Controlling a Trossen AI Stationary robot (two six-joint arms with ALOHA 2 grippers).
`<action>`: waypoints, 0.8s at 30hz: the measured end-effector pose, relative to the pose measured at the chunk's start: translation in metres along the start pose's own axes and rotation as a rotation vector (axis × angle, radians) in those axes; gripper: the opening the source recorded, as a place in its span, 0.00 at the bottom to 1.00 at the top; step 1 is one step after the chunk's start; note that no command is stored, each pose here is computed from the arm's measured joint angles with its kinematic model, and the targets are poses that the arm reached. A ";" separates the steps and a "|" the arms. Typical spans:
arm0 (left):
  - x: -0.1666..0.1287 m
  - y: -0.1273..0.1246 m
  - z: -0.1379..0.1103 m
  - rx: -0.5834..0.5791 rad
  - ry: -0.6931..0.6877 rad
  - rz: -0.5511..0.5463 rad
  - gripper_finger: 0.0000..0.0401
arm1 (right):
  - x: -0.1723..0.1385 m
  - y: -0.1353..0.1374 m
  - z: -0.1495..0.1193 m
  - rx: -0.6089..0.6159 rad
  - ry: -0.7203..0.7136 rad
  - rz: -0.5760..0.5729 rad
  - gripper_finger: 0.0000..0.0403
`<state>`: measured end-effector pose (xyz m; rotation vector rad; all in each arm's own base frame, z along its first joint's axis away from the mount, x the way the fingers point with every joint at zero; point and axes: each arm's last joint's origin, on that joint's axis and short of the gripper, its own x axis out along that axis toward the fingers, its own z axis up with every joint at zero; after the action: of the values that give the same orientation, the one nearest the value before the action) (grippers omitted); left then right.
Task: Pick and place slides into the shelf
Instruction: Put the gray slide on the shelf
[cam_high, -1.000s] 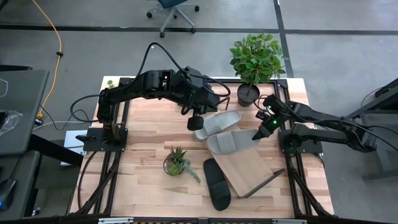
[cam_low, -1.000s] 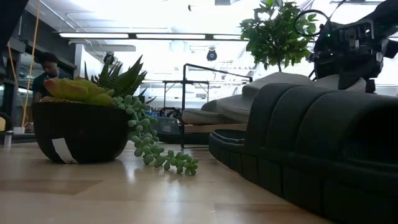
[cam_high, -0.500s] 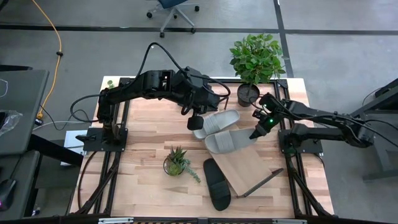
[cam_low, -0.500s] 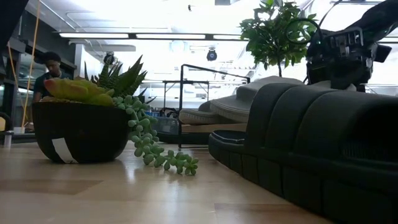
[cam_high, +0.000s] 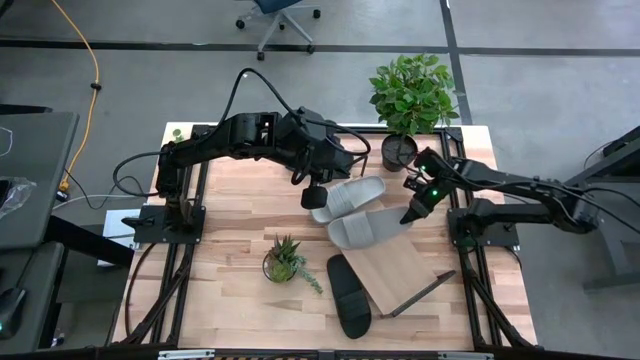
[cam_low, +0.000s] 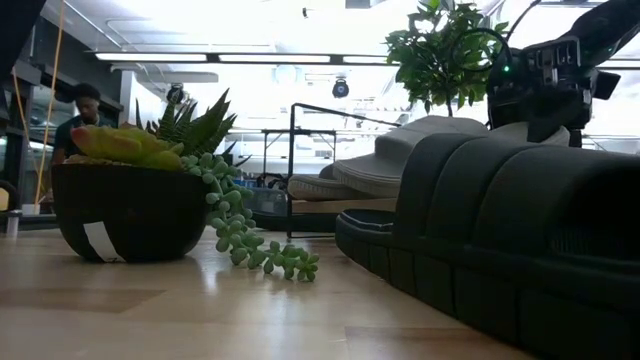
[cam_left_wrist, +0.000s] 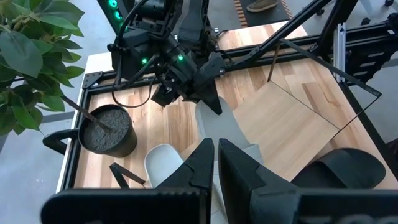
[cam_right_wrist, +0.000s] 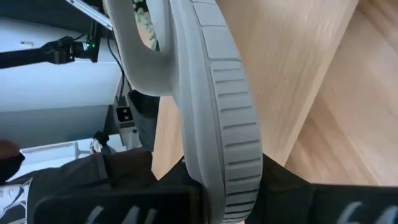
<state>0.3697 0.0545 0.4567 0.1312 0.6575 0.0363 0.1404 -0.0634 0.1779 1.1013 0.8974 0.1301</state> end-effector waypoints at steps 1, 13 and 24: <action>0.000 0.000 0.000 0.000 0.000 0.000 0.04 | 0.001 0.000 0.000 -0.003 0.004 0.001 0.09; 0.000 0.000 0.000 -0.001 0.004 0.003 0.04 | 0.001 -0.001 0.002 -0.024 -0.028 -0.063 0.09; 0.000 0.000 0.000 -0.001 0.004 0.003 0.04 | 0.001 -0.001 0.005 -0.043 -0.059 -0.070 0.12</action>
<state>0.3695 0.0546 0.4565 0.1311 0.6614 0.0397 0.1444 -0.0671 0.1778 1.0273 0.8752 0.0589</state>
